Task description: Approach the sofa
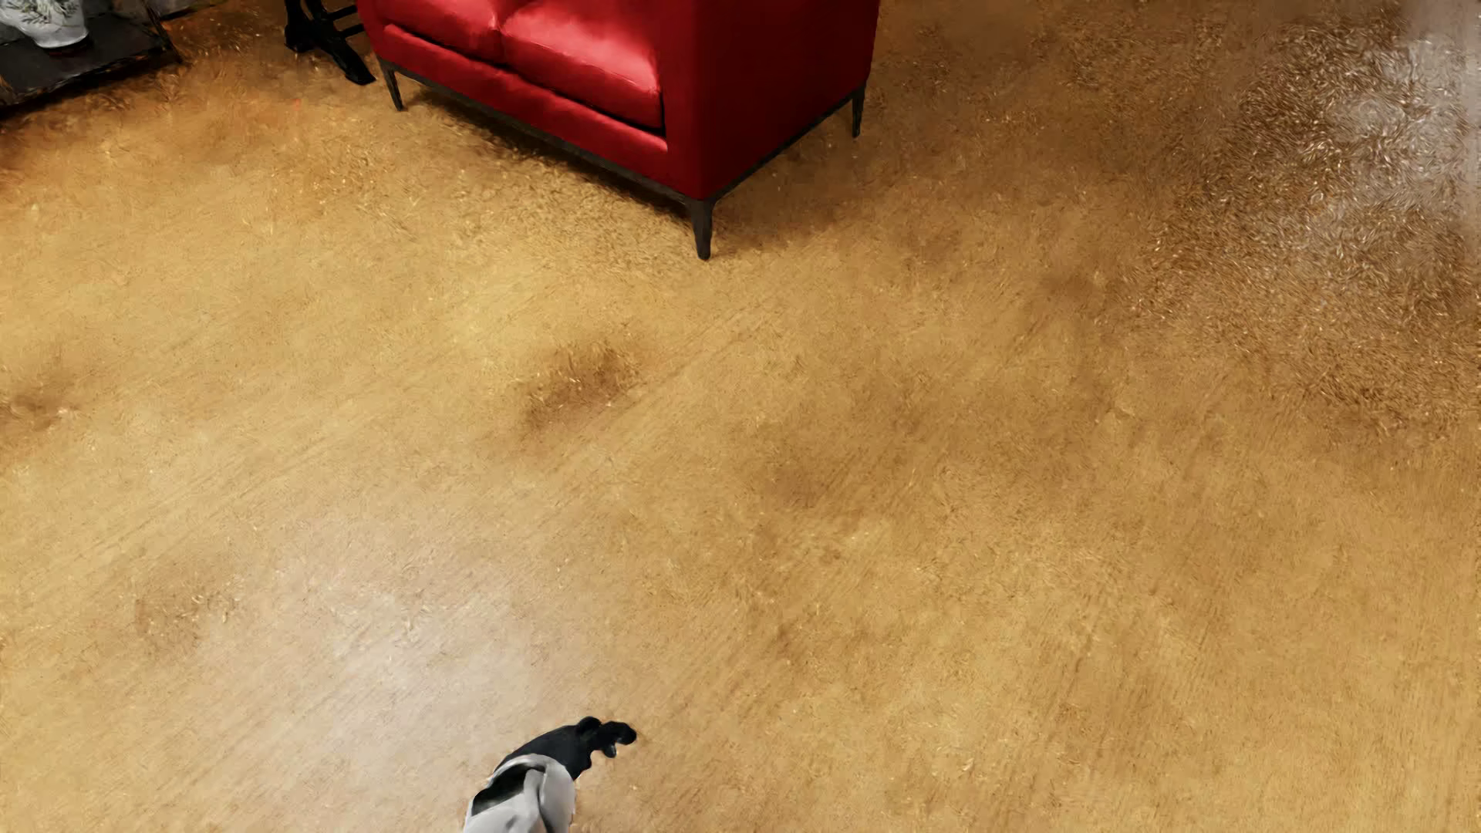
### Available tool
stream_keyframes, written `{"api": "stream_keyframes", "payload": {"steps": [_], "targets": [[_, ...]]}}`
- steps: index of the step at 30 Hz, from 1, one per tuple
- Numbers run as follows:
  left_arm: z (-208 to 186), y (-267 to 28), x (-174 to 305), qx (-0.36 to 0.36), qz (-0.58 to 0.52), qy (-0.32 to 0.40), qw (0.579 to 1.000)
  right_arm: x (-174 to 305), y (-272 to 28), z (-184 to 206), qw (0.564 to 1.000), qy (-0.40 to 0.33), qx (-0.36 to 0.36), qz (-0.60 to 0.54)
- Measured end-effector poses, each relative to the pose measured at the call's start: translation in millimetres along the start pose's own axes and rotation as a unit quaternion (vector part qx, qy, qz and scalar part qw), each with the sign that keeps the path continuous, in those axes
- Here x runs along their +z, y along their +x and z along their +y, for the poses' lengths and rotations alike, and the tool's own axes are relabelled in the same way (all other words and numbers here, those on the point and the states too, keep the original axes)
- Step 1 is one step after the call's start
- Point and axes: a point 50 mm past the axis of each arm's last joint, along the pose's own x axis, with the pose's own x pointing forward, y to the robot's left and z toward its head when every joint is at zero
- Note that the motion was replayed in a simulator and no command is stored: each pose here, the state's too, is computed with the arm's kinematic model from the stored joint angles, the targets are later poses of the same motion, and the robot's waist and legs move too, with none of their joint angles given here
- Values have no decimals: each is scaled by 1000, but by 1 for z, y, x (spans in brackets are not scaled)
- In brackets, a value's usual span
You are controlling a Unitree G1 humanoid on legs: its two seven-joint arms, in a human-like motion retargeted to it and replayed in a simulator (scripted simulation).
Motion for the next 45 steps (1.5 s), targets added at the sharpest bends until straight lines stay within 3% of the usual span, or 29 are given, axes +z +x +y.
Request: {"api": "stream_keyframes", "payload": {"steps": [5, 11, 12, 14, 15, 19, 22, 26, 30, 32, 34, 36, 39, 43, 45], "targets": [[-11, -6, -14, 25, 28, -90, 995, 34, 1, -5, 997, -55, -3, -62], [-87, -26, -39, -142, 82, -4, 987, 51, -2, -6, 994, -44, -13, -99], [-98, -30, -44, -166, 100, -19, 981, 49, -2, -6, 994, -44, -11, -96], [-107, -36, -48, -163, 141, -118, 969, 47, -1, -6, 995, -45, -7, -89], [-107, -37, -49, -150, 135, -119, 972, 45, -1, -7, 995, -46, -6, -86], [-92, -32, -56, -138, 95, -16, 986, 36, -1, -7, 996, -45, -7, -72], [-59, -17, -56, -112, 97, 33, 988, 34, -1, -10, 997, -16, -29, -71], [9, 3, -29, -7, 58, 39, 998, 33, -4, -4, 997, 3, -22, -74], [73, 5, 35, 102, -61, 49, 992, 31, -8, 13, 996, -24, 18, -80], [69, -2, 57, 128, -107, 0, 986, 24, -5, 12, 995, -72, 27, -66], [44, -6, 62, 98, -124, -20, 987, 11, -1, 9, 995, -89, 31, -27], [13, -7, 47, 42, -108, 20, 993, -2, 2, 6, 994, -105, 31, 6], [-21, -8, -15, -27, 0, 49, 998, -7, 2, -1, 994, -113, 14, -1], [-42, -31, -123, -12, 240, -104, 965, 14, 1, -19, 995, -69, -44, -55], [-48, -44, -151, -22, 285, -124, 950, 24, 0, -30, 994, -33, -69, -81]]}}
